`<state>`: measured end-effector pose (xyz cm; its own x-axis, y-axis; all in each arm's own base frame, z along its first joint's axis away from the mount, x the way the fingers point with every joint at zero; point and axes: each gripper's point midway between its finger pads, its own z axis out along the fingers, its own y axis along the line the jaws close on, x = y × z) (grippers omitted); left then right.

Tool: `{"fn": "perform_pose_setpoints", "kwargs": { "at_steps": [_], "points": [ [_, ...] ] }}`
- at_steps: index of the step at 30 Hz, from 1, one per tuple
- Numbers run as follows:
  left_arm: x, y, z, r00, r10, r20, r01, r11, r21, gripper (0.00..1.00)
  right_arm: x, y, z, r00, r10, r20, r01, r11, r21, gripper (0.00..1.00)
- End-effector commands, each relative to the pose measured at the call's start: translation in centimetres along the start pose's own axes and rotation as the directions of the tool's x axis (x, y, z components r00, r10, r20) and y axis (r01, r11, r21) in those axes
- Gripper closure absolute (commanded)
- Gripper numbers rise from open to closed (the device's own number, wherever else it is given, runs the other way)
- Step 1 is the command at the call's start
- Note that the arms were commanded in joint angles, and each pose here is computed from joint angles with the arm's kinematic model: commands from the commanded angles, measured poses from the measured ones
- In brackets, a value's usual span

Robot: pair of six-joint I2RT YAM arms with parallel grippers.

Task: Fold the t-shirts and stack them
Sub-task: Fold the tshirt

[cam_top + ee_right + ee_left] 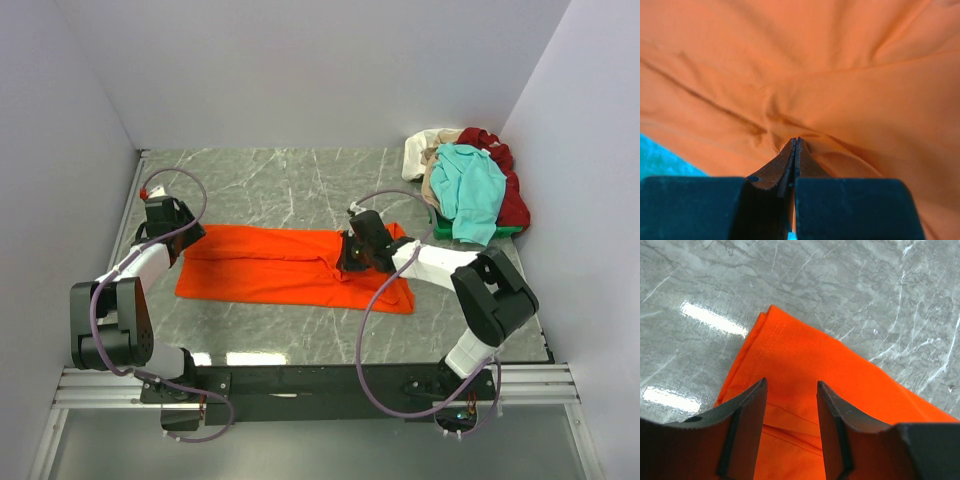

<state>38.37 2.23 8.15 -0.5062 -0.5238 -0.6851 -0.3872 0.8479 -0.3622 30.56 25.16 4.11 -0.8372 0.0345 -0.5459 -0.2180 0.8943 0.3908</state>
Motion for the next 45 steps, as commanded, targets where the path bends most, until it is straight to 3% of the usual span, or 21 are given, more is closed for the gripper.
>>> {"fn": "perform_pose_setpoints", "kwargs": {
  "at_steps": [1,22,24,26,28,31,40,45],
  "points": [
    [-1.4,-0.5,-0.1,0.999,0.021,0.042,-0.021,1.0,0.018,0.5,-1.1,1.9,-1.8,0.998,-0.004,0.061,0.006,1.0,-0.031,1.0],
    [-1.3,-0.5,0.1,0.999,0.023,0.035,-0.024,1.0,0.016,0.5,1.6,4.2,-2.7,0.998,-0.057,0.013,0.057,0.998,0.019,1.0],
    [-1.1,-0.4,0.2,0.999,0.023,0.031,-0.024,1.0,0.014,0.5,1.9,4.5,-2.9,0.998,-0.065,0.003,0.065,0.998,0.009,0.94],
    [-1.1,-0.4,0.2,0.999,0.023,0.028,-0.024,1.0,0.012,0.5,1.8,4.8,-3.1,0.997,-0.071,0.005,0.071,0.997,0.007,0.77],
    [-1.2,-0.4,0.2,0.999,0.022,0.031,-0.023,1.0,0.012,0.5,1.4,4.8,-3.6,0.997,-0.072,0.021,0.072,0.997,0.012,0.65],
    [-1.1,-0.4,0.3,0.999,0.023,0.028,-0.024,1.0,0.012,0.5,0.2,4.8,-4.5,0.995,-0.078,0.066,0.076,0.997,0.026,0.58],
    [-1.8,-1.0,-0.1,0.998,0.028,0.049,-0.03,0.999,0.039,0.5,-4.1,1.7,-4.6,0.989,-0.024,0.148,0.014,0.998,0.062,0.55],
    [-1.5,-3.1,0.0,0.998,0.035,0.048,-0.04,0.994,0.105,0.5,-2.9,0.2,-3.8,0.994,-0.005,0.113,-0.003,0.997,0.075,0.55]
  ]
}}
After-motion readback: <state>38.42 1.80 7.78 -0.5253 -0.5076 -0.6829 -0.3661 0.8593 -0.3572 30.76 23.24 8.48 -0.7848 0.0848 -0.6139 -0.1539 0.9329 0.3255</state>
